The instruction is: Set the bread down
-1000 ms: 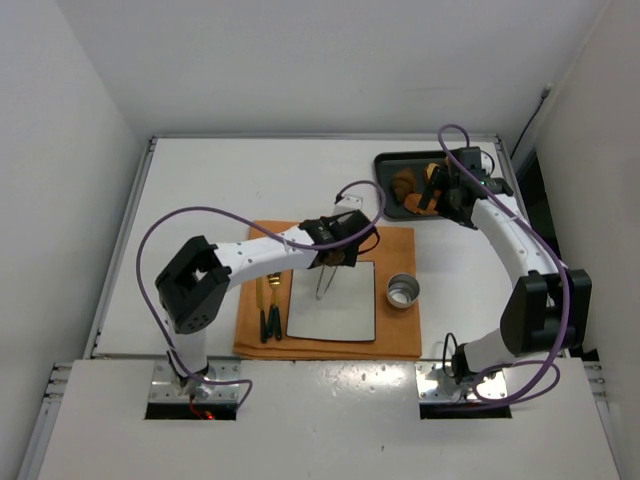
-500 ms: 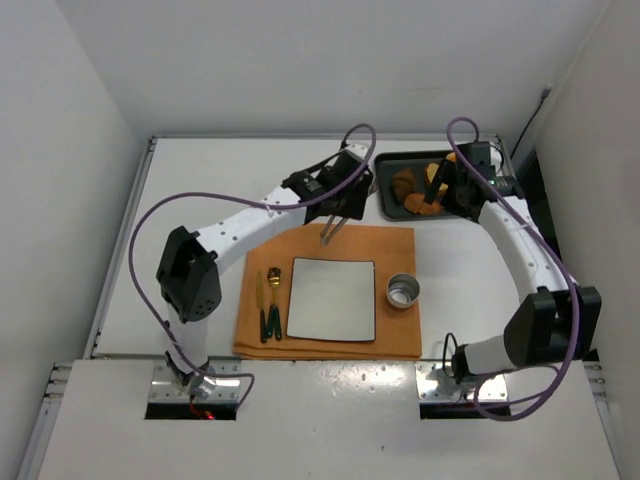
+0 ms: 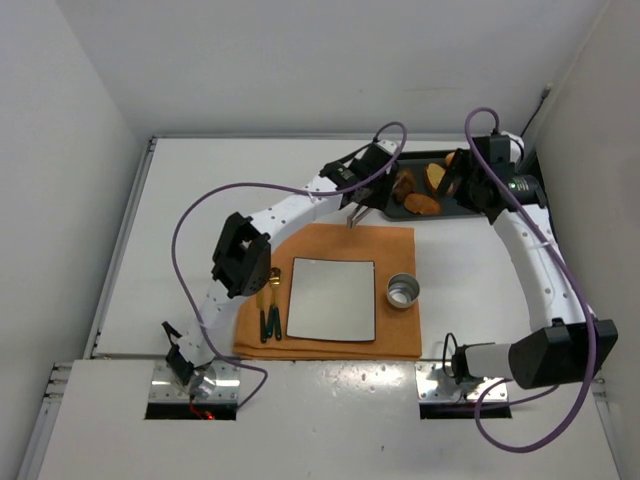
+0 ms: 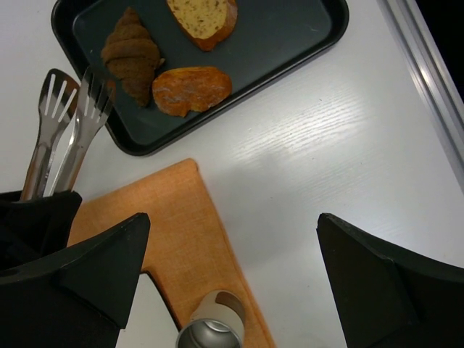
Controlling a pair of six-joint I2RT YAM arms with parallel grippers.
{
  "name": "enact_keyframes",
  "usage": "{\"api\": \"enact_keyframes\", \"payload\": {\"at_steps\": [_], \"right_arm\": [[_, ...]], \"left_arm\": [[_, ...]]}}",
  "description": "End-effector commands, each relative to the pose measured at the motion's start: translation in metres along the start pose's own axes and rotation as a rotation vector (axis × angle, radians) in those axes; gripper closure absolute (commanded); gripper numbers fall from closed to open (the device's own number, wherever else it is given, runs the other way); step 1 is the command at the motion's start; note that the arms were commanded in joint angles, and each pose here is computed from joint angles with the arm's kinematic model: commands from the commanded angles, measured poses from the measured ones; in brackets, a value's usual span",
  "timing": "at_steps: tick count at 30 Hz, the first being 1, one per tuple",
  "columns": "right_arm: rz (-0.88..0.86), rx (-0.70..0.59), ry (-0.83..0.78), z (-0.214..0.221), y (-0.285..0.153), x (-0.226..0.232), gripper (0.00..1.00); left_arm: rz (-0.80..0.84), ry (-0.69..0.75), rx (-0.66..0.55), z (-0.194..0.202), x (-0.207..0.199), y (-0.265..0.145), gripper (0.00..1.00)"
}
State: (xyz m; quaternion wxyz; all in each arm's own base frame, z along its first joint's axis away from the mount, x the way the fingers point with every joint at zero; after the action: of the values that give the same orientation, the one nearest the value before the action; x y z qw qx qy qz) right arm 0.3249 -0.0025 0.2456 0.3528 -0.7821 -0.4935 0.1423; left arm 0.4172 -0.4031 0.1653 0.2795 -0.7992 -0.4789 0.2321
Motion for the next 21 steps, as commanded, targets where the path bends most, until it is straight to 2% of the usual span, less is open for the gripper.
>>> {"api": "enact_keyframes", "payload": {"at_steps": [1,8,21], "right_arm": [[0.025,-0.061,0.013,-0.016,-0.020,-0.010,0.00],[0.036,-0.060,0.002,-0.013,-0.021,-0.014,0.00],[0.032,-0.068,0.005,-0.012,-0.024,-0.016,0.00]], "left_arm": [[0.044,-0.003,-0.093,-0.037,-0.001,-0.012,0.45],[0.049,-0.015,-0.058,-0.024,-0.003,0.004,0.45],[0.052,-0.035,-0.066,-0.026,-0.004,0.004,0.45]]}}
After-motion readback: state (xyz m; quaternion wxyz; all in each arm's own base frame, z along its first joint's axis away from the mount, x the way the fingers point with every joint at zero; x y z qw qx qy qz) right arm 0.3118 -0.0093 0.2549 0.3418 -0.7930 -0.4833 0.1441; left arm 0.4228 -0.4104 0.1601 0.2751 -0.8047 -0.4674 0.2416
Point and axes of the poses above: each gripper's point midway between its finger pads, its own y axis out along the fingers, its own x axis along the line the jaws close on, z = x × y, the point moved 3 cm from there along -y, back along the fingers, and after that the axes turned 2 degrees about y, right-handed, at the moved point
